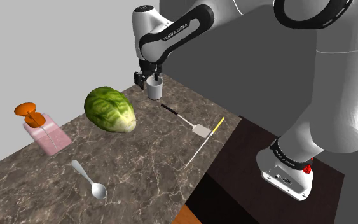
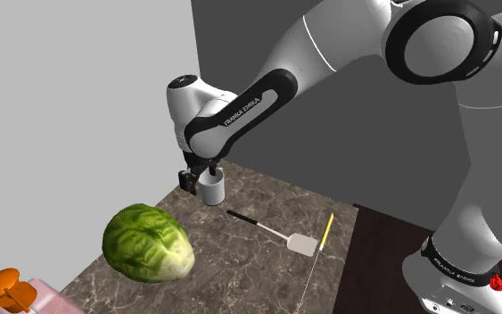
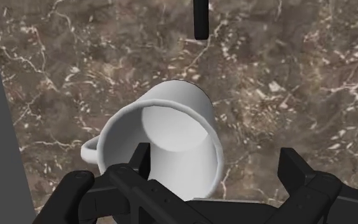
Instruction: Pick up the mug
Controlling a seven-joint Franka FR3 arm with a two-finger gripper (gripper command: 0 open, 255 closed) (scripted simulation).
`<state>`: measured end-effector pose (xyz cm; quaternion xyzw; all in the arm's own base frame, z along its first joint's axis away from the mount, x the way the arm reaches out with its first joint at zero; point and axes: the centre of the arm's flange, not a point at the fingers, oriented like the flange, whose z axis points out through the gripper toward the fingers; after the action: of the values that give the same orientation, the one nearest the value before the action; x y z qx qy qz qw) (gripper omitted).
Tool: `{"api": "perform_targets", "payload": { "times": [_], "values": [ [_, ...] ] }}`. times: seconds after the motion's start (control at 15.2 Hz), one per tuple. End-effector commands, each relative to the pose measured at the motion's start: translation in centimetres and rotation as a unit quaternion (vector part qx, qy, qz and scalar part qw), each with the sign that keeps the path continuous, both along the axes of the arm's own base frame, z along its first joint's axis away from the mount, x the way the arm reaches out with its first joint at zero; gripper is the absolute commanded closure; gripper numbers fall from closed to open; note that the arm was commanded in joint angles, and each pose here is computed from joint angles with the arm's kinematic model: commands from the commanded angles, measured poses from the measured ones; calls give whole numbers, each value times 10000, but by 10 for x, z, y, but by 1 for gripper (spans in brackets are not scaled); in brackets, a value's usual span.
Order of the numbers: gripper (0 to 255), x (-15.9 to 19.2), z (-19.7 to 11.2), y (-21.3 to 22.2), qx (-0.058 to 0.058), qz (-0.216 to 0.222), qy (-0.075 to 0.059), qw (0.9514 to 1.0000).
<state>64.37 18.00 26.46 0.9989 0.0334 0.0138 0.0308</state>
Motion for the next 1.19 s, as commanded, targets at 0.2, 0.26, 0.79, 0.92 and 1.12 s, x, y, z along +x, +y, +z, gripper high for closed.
{"api": "perform_targets", "payload": {
  "times": [0.2,0.26,0.79,0.92,1.12],
  "values": [
    [0,1,-29,1,0,0,-1,10000],
    [0,0,-29,1,0,0,0,10000],
    [255,0,-29,1,0,0,0,10000],
    [255,0,-29,1,0,1,0,10000],
    [255,0,-18,1,0,0,0,10000]
  ]
}}
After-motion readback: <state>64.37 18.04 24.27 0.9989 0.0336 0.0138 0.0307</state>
